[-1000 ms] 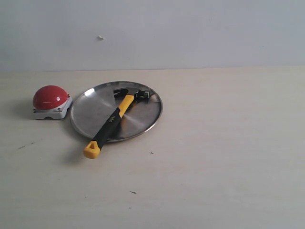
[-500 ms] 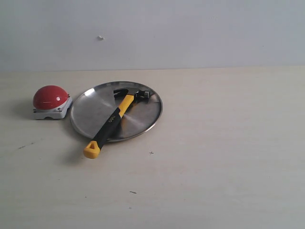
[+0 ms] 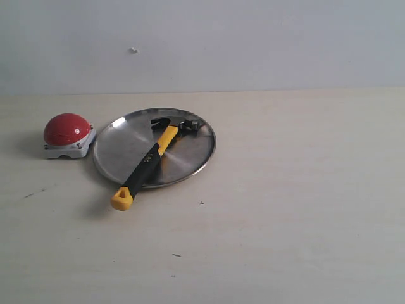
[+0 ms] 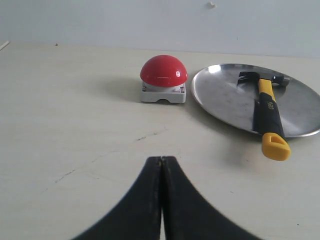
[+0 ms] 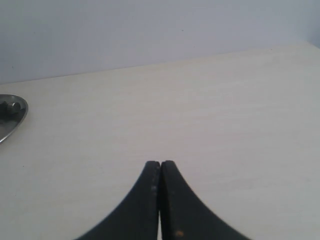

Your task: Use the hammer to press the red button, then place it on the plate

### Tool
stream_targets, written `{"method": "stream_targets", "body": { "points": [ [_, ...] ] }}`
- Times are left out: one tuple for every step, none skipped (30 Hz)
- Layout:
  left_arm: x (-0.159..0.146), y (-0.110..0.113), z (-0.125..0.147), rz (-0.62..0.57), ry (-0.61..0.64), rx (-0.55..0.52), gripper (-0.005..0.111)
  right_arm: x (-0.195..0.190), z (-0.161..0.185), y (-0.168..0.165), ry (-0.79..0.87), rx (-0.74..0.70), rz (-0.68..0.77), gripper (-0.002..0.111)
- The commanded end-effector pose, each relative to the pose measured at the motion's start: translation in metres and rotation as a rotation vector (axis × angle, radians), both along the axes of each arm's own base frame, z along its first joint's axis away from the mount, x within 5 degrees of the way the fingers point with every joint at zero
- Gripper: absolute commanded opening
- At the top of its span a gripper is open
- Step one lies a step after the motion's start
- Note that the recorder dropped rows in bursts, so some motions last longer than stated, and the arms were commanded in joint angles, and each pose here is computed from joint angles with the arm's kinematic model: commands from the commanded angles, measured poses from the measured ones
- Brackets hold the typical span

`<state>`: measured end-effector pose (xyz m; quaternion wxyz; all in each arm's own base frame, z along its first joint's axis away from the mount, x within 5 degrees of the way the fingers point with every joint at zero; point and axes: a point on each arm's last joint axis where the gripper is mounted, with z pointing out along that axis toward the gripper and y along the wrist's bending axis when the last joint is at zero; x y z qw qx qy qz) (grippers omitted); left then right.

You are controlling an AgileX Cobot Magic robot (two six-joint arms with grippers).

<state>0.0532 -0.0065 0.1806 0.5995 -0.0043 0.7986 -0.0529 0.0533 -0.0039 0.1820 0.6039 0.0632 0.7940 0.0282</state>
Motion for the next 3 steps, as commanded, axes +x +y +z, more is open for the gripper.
{"method": "stream_targets", "body": {
  "points": [
    [-0.0002,0.0003,0.0007,0.004,-0.012,0.002,0.000,0.0000,-0.0003,-0.0001,-0.011,0.002,-0.003,0.000],
    [-0.0002,0.0003,0.0007,0.004,-0.012,0.002,0.000,0.0000,-0.0003,-0.0001,-0.011,0.002,-0.003,0.000],
    [-0.0002,0.0003,0.0007,0.004,-0.012,0.002,0.000,0.0000,-0.0003,-0.0001,-0.011,0.002,-0.003,0.000]
  ]
}}
